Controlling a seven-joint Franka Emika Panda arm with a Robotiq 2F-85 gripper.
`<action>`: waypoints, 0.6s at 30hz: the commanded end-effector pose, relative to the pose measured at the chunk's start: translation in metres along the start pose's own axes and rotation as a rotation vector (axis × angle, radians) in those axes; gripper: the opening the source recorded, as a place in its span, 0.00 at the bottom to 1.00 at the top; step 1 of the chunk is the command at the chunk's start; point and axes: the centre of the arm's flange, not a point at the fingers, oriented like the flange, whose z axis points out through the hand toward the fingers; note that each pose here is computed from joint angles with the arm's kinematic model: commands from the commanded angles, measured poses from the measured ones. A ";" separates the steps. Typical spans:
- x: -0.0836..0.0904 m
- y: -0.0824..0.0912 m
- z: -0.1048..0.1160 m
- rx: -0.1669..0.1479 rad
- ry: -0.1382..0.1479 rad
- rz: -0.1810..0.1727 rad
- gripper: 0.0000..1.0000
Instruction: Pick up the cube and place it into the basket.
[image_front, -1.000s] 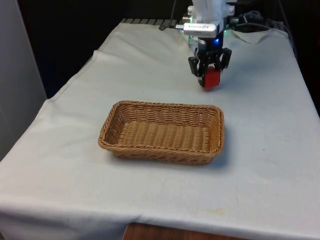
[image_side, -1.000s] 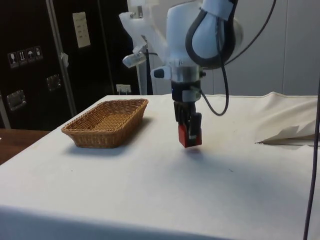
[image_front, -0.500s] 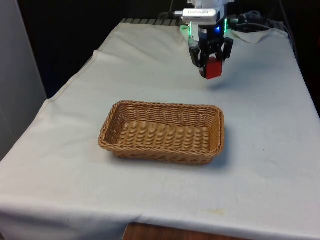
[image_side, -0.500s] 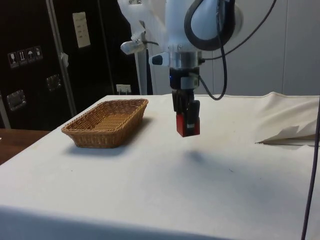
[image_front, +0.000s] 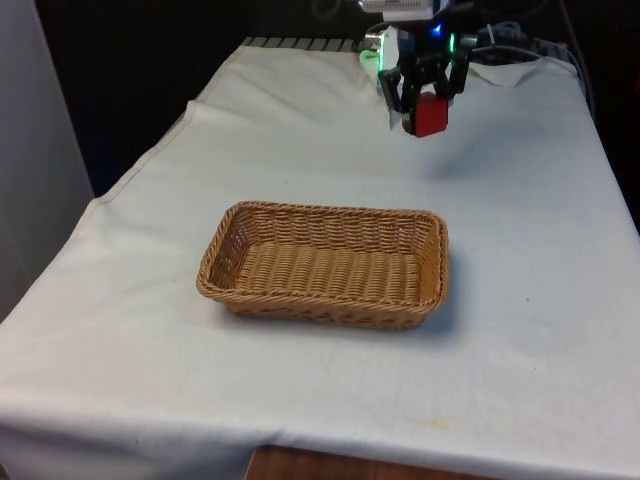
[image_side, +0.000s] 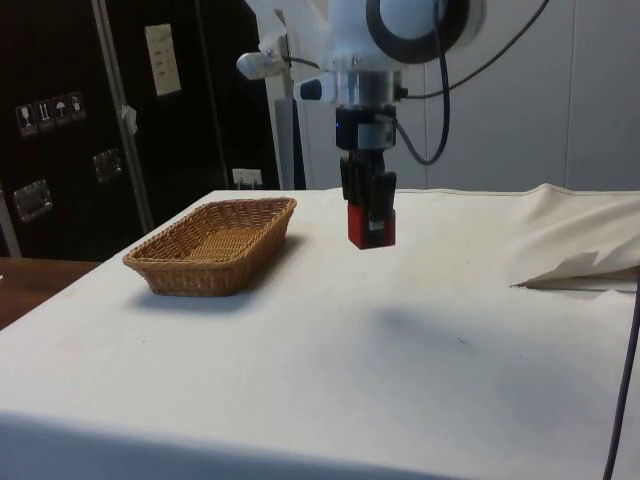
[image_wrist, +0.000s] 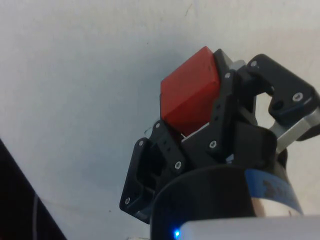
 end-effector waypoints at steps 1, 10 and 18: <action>0.000 0.001 -0.004 -0.003 -0.005 -0.002 0.01; 0.003 0.000 -0.017 0.010 0.010 -0.001 0.01; 0.007 0.008 -0.031 0.029 -0.011 0.004 0.01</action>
